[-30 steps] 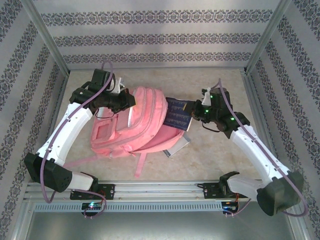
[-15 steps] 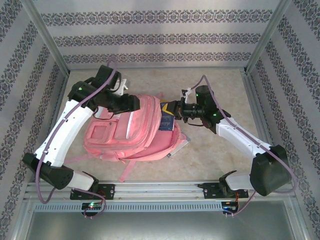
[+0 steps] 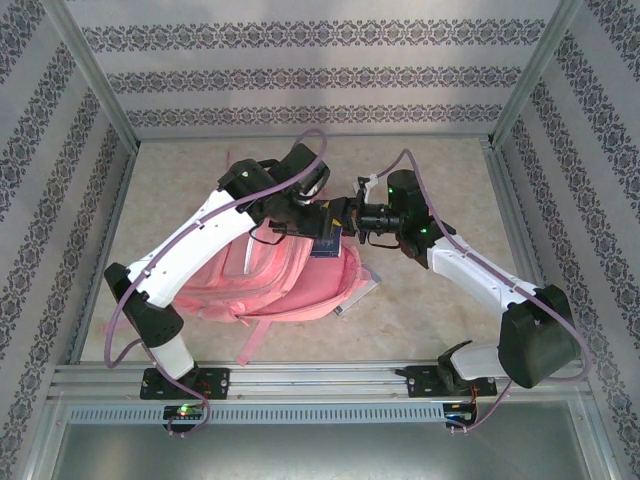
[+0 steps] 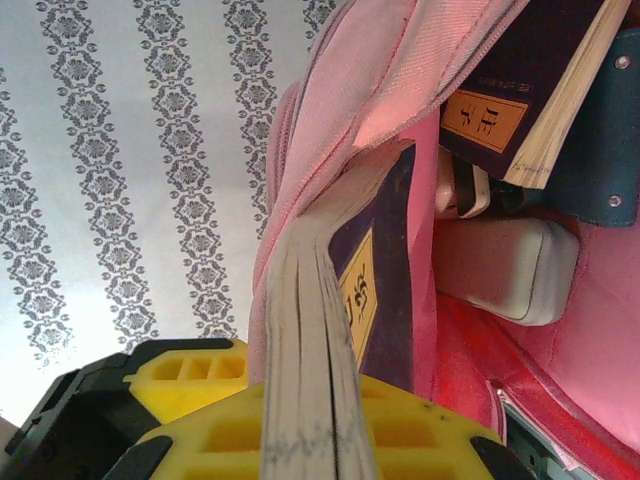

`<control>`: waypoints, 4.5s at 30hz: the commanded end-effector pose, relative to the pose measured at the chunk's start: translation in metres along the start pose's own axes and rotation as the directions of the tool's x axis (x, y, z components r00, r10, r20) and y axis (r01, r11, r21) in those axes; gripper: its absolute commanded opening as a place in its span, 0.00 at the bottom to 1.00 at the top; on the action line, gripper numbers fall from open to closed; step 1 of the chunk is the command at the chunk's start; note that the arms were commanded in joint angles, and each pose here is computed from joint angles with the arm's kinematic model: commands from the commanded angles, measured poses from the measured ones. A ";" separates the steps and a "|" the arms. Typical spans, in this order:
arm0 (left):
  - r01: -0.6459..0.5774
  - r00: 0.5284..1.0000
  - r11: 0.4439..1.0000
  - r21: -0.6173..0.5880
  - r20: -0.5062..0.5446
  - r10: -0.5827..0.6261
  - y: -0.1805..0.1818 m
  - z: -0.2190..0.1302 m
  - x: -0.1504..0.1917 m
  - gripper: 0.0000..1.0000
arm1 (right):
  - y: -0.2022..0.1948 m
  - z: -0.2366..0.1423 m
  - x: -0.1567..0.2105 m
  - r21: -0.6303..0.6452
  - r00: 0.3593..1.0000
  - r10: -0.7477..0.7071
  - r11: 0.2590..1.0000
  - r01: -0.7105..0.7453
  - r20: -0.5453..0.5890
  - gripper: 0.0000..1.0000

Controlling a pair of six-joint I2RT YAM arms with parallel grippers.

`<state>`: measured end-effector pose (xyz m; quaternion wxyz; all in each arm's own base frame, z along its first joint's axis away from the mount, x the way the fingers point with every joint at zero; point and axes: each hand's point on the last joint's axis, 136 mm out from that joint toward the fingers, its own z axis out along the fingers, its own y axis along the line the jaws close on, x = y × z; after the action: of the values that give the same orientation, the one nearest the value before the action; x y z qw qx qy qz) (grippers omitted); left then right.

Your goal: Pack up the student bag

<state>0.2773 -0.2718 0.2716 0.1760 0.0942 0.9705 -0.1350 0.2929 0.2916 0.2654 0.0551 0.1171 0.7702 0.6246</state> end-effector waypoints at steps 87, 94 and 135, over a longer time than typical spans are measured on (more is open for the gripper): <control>0.148 0.901 0.983 -0.108 0.425 -0.088 0.131 -0.162 -0.072 0.00 | 0.035 0.171 -0.011 0.230 0.895 -0.441 0.879 0.417 0.066 0.78; 0.279 0.816 0.944 -0.174 0.561 -0.138 0.170 -0.172 -0.090 0.00 | 0.044 0.096 -0.005 0.224 0.854 -0.508 0.850 0.477 0.111 0.75; 0.331 0.937 0.935 0.130 0.069 -0.342 0.086 0.135 -0.091 0.52 | -0.179 -0.026 -0.113 0.659 0.972 -0.135 0.752 -0.027 0.193 0.48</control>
<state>0.4230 -0.2298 0.1910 0.2203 -0.0379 0.9510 -0.2136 0.3653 0.2002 0.0899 0.1182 0.1881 0.9303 0.2918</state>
